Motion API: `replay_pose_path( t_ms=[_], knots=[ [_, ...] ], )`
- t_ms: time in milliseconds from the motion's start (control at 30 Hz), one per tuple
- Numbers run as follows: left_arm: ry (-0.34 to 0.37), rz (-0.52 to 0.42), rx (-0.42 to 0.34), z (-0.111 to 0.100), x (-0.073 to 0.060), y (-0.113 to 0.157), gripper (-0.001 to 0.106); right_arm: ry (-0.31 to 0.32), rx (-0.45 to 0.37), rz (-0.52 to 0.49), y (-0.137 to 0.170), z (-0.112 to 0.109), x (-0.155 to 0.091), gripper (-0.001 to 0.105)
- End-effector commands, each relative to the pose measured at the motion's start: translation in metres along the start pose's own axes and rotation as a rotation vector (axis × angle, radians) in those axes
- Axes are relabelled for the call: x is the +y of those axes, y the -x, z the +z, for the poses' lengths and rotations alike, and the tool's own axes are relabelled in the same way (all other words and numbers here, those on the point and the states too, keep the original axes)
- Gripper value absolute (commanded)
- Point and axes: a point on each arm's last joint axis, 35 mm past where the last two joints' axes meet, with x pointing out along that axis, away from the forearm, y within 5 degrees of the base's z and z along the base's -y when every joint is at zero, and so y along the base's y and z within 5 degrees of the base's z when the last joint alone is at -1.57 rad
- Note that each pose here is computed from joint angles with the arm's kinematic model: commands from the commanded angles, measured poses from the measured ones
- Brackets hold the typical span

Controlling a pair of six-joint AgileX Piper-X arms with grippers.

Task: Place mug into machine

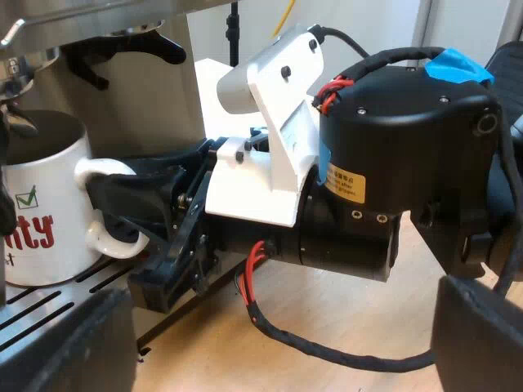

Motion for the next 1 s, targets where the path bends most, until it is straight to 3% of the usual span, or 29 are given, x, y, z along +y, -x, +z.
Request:
replay_pose_path(
  t_ms=[33, 100, 267, 700, 1000],
  knots=[
    [-0.010, -0.016, -0.012, 0.002, -0.002, 0.001, 0.081, 0.000, 0.001, 0.028, -0.002, 0.000, 0.000, 0.026],
    [-0.010, -0.016, -0.012, 0.002, -0.002, 0.001, 0.081, 0.000, 0.001, 0.028, -0.002, 0.000, 0.000, 0.045],
    [-0.010, -0.016, -0.012, 0.002, -0.002, 0.001, 0.081, 0.000, 0.001, 0.028, -0.002, 0.000, 0.000, 0.059],
    [-0.014, -0.018, -0.019, 0.005, -0.002, 0.001, 0.081, -0.037, -0.061, 0.003, 0.005, 0.029, -0.012, 0.059],
    [-0.015, -0.018, -0.021, 0.006, -0.003, 0.002, 0.081, -0.030, -0.004, -0.002, 0.033, 0.028, -0.022, 0.059]
  ],
)
